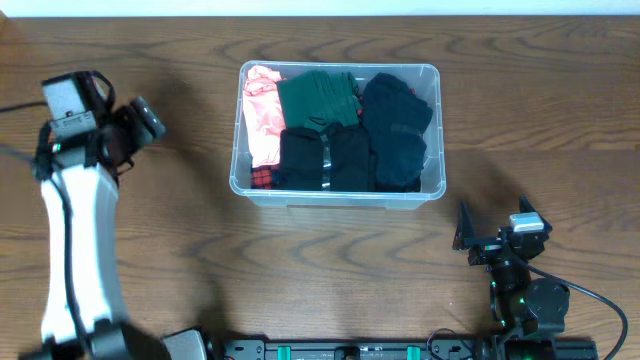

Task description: Pack container

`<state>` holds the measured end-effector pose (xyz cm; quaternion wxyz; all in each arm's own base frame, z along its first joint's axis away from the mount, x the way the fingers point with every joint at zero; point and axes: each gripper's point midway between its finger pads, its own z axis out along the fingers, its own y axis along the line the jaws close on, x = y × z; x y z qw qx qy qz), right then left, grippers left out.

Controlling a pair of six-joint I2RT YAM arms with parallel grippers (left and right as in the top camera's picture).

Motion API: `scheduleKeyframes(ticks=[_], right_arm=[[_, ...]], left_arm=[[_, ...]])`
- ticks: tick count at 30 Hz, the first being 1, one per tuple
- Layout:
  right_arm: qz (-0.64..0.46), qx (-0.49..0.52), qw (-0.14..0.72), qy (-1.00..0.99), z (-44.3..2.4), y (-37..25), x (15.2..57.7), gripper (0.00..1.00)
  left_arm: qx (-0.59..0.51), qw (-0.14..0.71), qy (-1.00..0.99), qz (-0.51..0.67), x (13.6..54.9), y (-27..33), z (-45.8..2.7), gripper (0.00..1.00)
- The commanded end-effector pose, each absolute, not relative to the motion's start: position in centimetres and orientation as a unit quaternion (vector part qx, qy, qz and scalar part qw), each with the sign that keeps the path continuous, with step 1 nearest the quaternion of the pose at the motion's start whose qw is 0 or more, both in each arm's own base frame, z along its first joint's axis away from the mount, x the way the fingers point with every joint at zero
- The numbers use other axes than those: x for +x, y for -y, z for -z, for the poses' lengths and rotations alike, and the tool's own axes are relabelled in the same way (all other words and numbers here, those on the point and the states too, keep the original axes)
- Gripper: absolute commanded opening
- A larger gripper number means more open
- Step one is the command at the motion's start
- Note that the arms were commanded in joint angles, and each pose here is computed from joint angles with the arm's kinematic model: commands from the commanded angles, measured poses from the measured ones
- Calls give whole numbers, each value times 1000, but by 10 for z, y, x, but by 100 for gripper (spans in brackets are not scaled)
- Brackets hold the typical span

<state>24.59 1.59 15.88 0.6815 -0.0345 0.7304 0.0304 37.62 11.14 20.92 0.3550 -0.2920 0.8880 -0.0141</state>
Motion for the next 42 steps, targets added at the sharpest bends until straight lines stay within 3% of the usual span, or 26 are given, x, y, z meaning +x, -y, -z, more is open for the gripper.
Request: scheduleKeyframes(ticks=[1, 8, 22, 42], right_arm=[[-27, -25, 682, -730, -158, -12, 246, 99], [-27, -25, 682, -730, -158, -12, 246, 99], [-27, -25, 682, -730, -158, -12, 246, 99], [-27, -25, 682, -730, -158, -12, 246, 99]], left_arm=[[-253, 413, -875, 16, 373, -97, -239, 98], [-129, 524, -842, -3, 350, -58, -270, 98], [-103, 631, -769, 14, 269, -34, -247, 98], [-49, 724, -686, 53, 240, -2, -224, 98]])
